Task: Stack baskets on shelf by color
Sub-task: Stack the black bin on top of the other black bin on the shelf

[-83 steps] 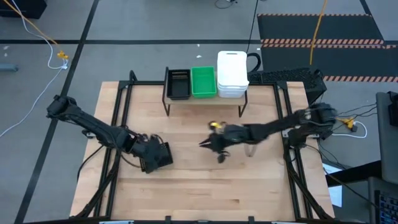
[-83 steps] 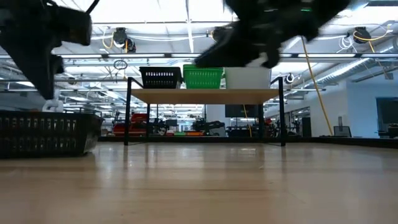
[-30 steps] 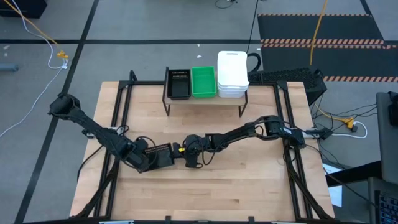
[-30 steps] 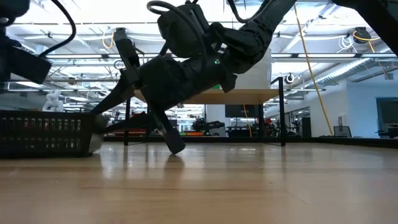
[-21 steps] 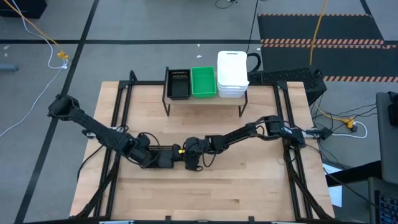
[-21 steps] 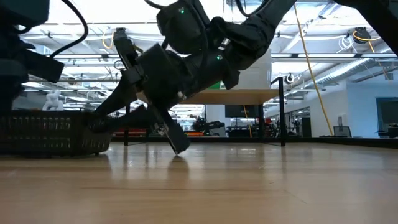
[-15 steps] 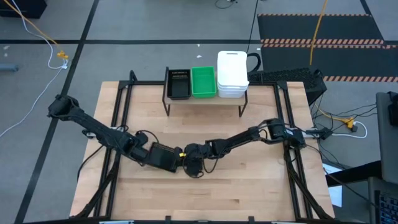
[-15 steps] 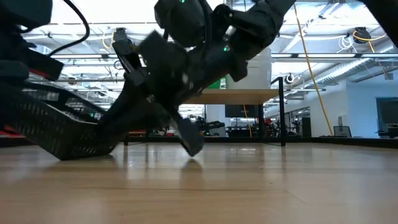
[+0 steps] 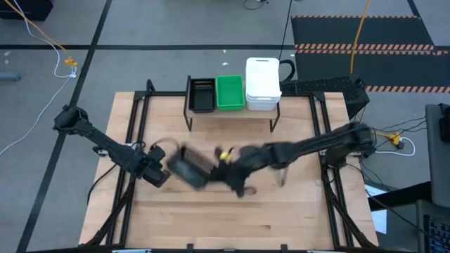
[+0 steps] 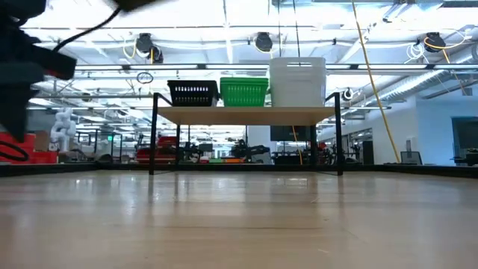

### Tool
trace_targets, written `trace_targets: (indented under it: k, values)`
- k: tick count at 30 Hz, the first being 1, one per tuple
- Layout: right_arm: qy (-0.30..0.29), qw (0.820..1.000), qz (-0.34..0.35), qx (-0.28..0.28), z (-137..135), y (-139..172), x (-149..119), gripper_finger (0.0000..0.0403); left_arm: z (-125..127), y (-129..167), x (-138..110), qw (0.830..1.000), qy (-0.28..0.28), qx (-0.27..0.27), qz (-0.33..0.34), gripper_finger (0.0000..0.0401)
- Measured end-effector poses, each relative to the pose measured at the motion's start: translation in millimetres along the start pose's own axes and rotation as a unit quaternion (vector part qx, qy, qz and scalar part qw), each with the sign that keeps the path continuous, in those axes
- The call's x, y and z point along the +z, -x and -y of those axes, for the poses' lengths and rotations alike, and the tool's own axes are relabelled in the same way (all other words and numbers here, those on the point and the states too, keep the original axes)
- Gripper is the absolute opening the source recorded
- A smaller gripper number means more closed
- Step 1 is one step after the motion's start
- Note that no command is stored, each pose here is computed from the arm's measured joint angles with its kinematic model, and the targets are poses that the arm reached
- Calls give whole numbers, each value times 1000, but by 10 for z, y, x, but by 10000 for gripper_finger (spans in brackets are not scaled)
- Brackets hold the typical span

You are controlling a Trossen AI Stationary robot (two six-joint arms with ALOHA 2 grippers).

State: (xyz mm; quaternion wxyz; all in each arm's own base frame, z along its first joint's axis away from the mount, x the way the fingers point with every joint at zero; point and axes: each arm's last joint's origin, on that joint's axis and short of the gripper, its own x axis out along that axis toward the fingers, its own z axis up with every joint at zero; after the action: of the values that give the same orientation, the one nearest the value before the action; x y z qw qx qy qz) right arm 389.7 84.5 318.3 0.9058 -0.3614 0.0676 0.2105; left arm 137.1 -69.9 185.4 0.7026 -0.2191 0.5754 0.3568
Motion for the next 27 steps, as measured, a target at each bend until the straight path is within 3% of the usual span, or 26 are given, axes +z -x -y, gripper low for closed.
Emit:
trace_targets:
  k: [3,5,8,12,15,19,23,27]
  values:
    - [-7,989,-2,-146,545,451,231,2,-6,3,42,997,11,13,71,56]
    - [-51,976,15,-211,978,740,308,2,-7,5,65,994,9,18,105,56]
    - [-120,972,2,-202,1472,924,218,1,-14,2,104,991,-1,27,129,56]
    - [-191,956,-81,-207,1908,758,-171,1,-25,-14,168,991,6,32,133,56]
    - [-242,944,-118,-191,2021,505,-493,1,-25,-19,210,987,18,35,156,56]
    - [-266,934,-139,-196,2143,469,-672,1,-28,-52,242,977,19,43,206,56]
    - [-269,919,-214,-194,2018,322,-951,1,-79,-117,241,961,35,67,265,56]
    - [-242,909,-263,-213,1844,147,-1104,1,-139,-219,193,961,48,79,263,56]
